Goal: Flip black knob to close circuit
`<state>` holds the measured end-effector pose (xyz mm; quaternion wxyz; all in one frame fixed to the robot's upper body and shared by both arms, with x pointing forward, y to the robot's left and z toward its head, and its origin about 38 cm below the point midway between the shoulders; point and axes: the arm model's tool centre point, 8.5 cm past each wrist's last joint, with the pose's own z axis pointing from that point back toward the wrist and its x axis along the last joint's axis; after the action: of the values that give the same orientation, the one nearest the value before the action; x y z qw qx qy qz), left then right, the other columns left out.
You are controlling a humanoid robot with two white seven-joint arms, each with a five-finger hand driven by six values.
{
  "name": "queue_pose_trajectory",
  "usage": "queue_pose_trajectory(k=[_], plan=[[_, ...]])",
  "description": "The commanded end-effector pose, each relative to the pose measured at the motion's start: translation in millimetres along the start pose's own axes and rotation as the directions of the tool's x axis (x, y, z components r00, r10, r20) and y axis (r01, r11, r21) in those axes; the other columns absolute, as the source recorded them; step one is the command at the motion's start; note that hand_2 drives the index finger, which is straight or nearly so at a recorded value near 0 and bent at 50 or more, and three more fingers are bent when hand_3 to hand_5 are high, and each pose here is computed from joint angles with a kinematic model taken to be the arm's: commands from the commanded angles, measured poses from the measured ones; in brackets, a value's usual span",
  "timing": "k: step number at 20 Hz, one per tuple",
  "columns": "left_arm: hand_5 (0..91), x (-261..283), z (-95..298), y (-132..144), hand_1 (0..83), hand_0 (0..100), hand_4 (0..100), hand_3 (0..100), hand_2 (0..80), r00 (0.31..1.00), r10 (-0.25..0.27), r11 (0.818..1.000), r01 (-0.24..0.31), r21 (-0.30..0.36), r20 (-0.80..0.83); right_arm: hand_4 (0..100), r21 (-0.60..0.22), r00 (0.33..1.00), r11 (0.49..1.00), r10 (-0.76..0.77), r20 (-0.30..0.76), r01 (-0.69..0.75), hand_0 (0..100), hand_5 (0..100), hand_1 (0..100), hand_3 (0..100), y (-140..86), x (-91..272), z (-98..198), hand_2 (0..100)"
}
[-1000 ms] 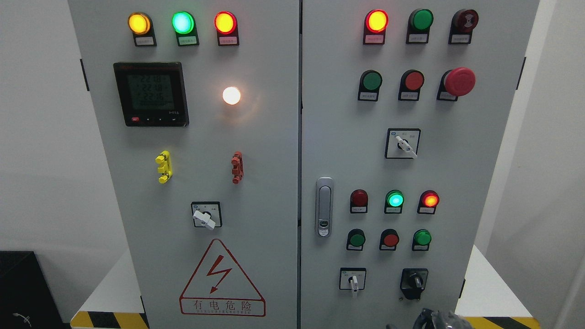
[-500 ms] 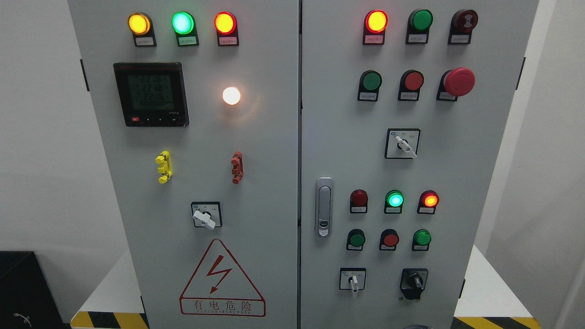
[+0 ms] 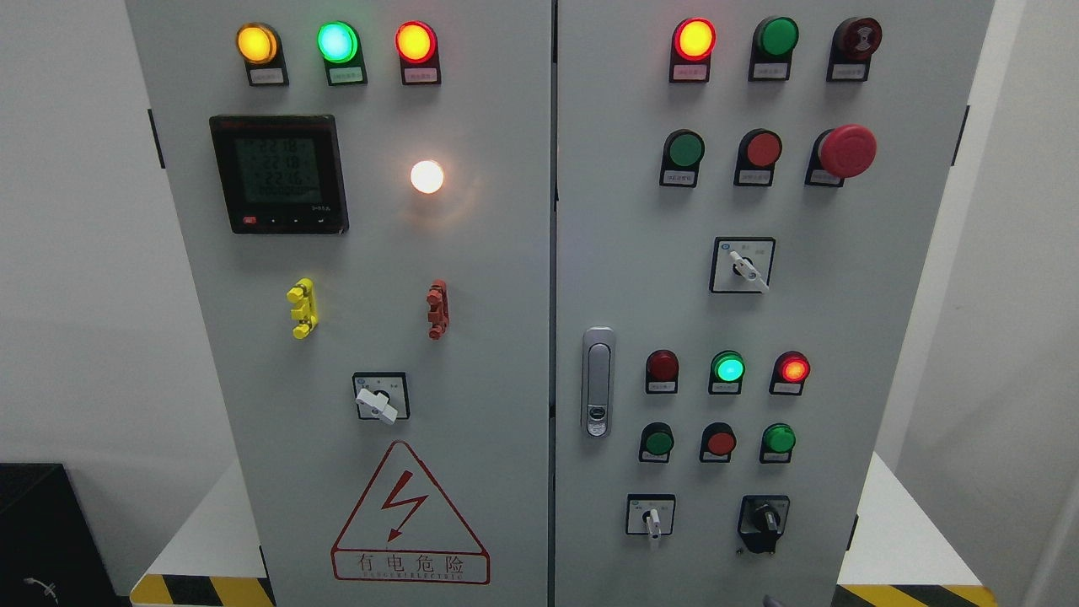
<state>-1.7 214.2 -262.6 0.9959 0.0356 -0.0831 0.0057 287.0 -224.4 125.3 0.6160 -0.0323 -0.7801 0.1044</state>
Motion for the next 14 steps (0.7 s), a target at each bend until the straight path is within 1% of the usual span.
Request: queue_pose_trajectory(k=[1,4,7,14], plan=[[0.0,-7.0,1.5,-0.5,0.0,0,0,0,0.0,0.999,-0.041,0.999,0.041,-0.008,-0.019,0,-0.021,0.993,0.994,-0.109,-0.036,0.108,0,0,6,0,-3.2,-24.3,7.8,0],[0.0,-6.8,1.5,-0.5,0.0,0,0,0,0.0,0.999,-0.044,0.999,0.044,-0.008,-0.017,0,-0.018,0.993,0.993,-0.115,-0.030,0.115,0,0,6,0,-2.3,-23.4,6.2,0],[0.0,-6.8,1.5,-0.5,0.0,0,0,0,0.0,0.999,-0.042,0.999,0.042,-0.008,-0.017,0,-0.025,0.990,0.990,-0.140,-0.016,0.139,0,0,6,0,-4.7,-22.2,6.4,0],[0.0,-7.0,1.5,-0.5,0.0,0,0,0,0.0,0.999,-0.042,0.999,0.042,-0.008,-0.019,0,-0.048,0.989,0.988,-0.147,0.000,0.147,0,0,6,0,-11.2,-23.7,11.3,0]])
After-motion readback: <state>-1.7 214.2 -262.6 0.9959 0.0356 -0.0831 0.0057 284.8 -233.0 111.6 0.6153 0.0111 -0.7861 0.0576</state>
